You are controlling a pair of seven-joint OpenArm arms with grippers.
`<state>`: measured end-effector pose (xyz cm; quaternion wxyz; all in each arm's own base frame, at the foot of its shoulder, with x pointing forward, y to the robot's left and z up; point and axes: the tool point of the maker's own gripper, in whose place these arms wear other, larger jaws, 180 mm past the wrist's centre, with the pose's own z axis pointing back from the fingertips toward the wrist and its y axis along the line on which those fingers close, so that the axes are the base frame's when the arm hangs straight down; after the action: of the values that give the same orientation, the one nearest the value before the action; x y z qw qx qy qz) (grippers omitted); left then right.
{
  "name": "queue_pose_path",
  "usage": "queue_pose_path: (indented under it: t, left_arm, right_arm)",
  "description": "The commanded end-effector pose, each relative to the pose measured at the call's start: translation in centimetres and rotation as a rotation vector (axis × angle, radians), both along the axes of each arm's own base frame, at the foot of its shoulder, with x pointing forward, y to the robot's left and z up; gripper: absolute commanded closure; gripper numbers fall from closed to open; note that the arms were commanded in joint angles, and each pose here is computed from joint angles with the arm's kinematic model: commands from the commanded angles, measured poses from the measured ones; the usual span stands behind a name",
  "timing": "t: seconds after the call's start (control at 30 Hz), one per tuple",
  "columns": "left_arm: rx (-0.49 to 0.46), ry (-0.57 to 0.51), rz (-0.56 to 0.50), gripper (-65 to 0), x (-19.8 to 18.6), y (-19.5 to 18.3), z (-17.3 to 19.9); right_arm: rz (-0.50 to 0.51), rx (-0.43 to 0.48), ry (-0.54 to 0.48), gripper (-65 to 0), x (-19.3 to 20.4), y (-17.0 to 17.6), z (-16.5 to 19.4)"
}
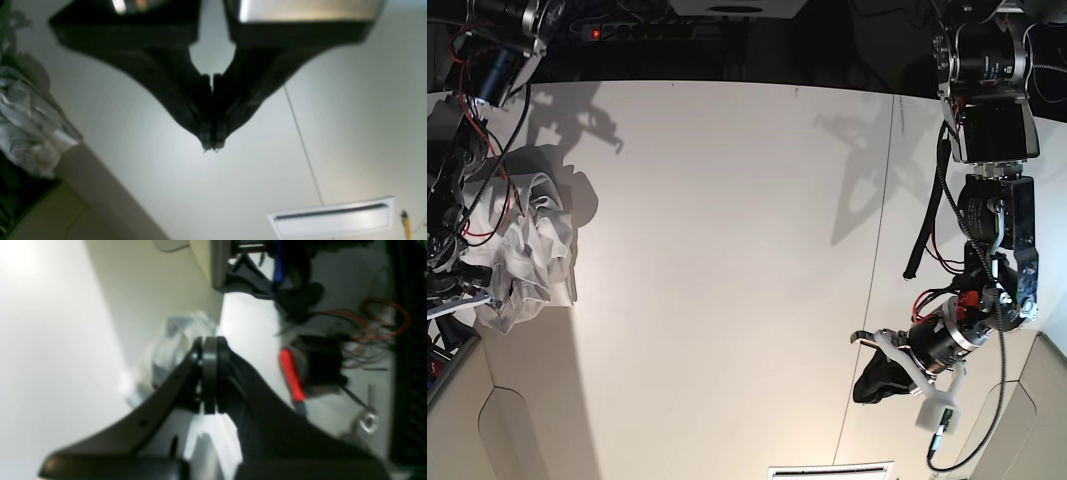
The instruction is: Layout the t-shirt on the table in an organized manner, then fold the t-shirt properly
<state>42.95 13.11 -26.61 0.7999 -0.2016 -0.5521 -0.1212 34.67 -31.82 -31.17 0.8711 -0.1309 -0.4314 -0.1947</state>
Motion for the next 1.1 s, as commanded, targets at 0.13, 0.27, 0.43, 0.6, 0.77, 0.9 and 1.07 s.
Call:
queue_pose_path:
  t: [0.13, 0.27, 0.43, 0.6, 0.77, 0.9, 1.07]
  left_arm:
    - [0.045, 0.001, -0.014, 0.0, -4.2, 1.9, -0.3]
    - [0.033, 0.138, -0.042, 0.0, -10.3, 3.0, -3.9]
    - [-0.013, 0.375, -0.041, 0.0, -19.9, 5.1, -8.8]
    - [0.002, 0.589, 0.08, 0.0, -28.5, 9.3, -12.1]
    - [0.024, 0.762, 0.167, 0.0, -35.6, 12.2, -14.0]
    - [0.006, 0.878, 0.227, 0.0, -40.3, 14.0, -16.5]
    - [0.031, 0.929, 0.326, 0.0, -44.7, 16.1, -21.5]
  right_arm:
    - [0.104, -0.069, 0.008, 0.0, -4.1, 1.0, 1.1]
    - [0.201, -0.108, 0.069, 0.0, -8.7, 2.9, 1.1]
    - [0.271, -0.138, 0.181, 0.0, -14.7, 4.7, 0.8]
    - [0.332, -0.018, 0.352, 0.0, -20.5, 6.3, -3.2]
    - [0.388, 0.156, 0.527, 0.0, -25.9, 7.4, -8.3]
    - [0.357, 0.291, 0.63, 0.0, -29.5, 6.2, -13.0]
    - [0.281, 0.423, 0.736, 0.0, -34.6, 4.6, -19.2]
